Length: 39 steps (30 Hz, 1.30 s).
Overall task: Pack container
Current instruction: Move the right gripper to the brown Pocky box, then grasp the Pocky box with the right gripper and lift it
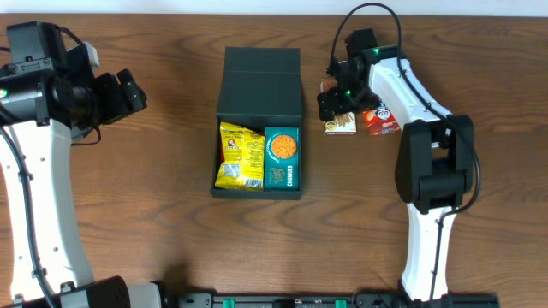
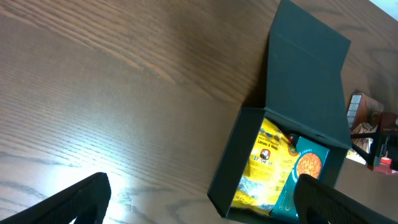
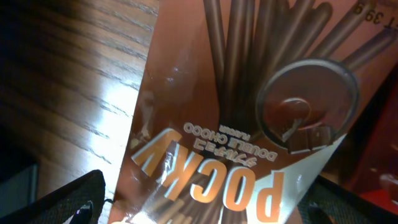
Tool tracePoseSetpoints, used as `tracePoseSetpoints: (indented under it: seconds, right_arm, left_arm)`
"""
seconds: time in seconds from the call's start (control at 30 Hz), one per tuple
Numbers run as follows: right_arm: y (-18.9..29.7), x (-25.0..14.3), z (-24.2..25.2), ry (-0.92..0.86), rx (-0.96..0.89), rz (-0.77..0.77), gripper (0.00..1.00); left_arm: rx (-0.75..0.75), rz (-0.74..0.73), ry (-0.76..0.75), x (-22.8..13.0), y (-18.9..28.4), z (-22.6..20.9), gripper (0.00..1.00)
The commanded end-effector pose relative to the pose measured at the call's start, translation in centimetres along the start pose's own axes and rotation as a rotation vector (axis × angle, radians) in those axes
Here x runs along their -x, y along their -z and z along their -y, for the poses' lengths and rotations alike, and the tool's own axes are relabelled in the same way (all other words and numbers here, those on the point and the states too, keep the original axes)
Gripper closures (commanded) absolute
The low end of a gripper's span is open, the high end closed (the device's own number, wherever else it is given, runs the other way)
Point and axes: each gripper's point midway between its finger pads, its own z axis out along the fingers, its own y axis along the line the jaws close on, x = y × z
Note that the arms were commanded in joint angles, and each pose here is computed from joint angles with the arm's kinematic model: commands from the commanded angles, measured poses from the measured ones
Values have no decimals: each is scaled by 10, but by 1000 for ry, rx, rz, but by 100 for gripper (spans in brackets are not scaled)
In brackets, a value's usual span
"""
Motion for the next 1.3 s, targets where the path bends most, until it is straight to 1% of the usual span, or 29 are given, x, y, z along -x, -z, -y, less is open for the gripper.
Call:
tracePoseSetpoints:
  seconds: [0.0,0.03,0.13,0.2,0.33,0.5,0.63,0.83,0.97,1.13,1.27]
  right_arm:
    - [-8,-1,-7,-23,-8,-12,3]
    - [-9,0,-8,-17,-16,-9,4]
    - [-10,1,-8,-18,-63,-8,12]
    - [-11,1,-11,-6,-73,-10,23]
    - [-11,1,-18,7,-71,-11,30]
    - [-10,2,-19,-33,-70,-8,30]
    - [2,5,-21,-35,-70,-1,30]
    - [47,26,-27,-30,-68,37,32]
    - [88,36,-39,-28,-48,66,34]
    - [128,39,-71,4,26,91,38]
    - [145,38,-84,31,2,104,38]
  left_arm:
    - [6,-5,9,0,-3,-2,4]
    - [6,-3,9,1,-3,-2,5]
    - [5,0,8,1,-3,-2,5]
    - [5,1,8,2,-3,-2,5]
    - [5,1,8,2,-3,-2,5]
    - [5,1,8,2,-3,-2,5]
    - [5,1,7,2,-3,-2,5]
    - [3,8,5,3,-3,-2,5]
    - [4,9,1,4,-3,-2,5]
    - [7,10,1,4,-3,-2,5]
    - [5,16,-4,5,-3,-2,5]
